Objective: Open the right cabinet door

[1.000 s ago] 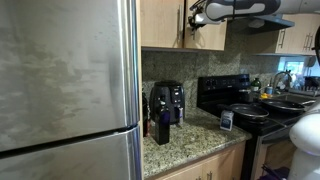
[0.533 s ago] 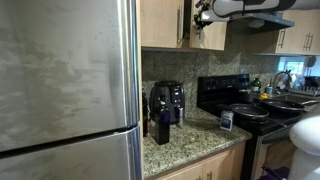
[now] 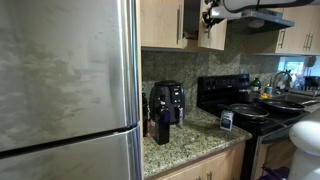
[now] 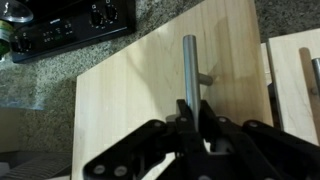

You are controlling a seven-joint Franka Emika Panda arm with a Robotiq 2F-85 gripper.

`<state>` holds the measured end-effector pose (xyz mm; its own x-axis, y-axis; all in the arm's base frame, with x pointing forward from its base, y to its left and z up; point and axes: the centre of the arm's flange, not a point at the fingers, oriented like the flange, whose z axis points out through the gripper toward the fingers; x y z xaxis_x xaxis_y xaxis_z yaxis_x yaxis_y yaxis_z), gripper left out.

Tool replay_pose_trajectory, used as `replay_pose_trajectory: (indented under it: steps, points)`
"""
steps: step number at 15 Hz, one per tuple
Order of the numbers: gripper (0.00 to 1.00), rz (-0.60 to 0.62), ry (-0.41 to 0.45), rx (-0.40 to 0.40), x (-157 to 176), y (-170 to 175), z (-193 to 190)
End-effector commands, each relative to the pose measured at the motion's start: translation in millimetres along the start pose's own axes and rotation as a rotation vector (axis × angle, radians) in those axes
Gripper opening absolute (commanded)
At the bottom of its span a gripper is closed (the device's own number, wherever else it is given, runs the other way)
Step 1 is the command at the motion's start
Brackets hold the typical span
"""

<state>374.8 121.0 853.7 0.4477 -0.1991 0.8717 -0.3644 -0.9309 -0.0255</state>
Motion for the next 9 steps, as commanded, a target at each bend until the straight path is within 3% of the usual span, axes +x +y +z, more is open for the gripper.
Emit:
replay_pose_trajectory:
  steps: [1,2,6,7,9]
  points:
    - [0.04,0.009,-0.010,-0.006,-1.3,6.9,-5.2]
    - [0.16,0.007,-0.016,-0.002,-3.5,8.1,-10.0]
    - [0.16,-0.001,-0.006,0.007,-2.7,1.0,-5.7]
    - [0.04,-0.008,-0.016,-0.015,-6.9,1.1,2.1]
    - [0.04,-0.036,0.017,-0.149,-10.7,40.1,26.0]
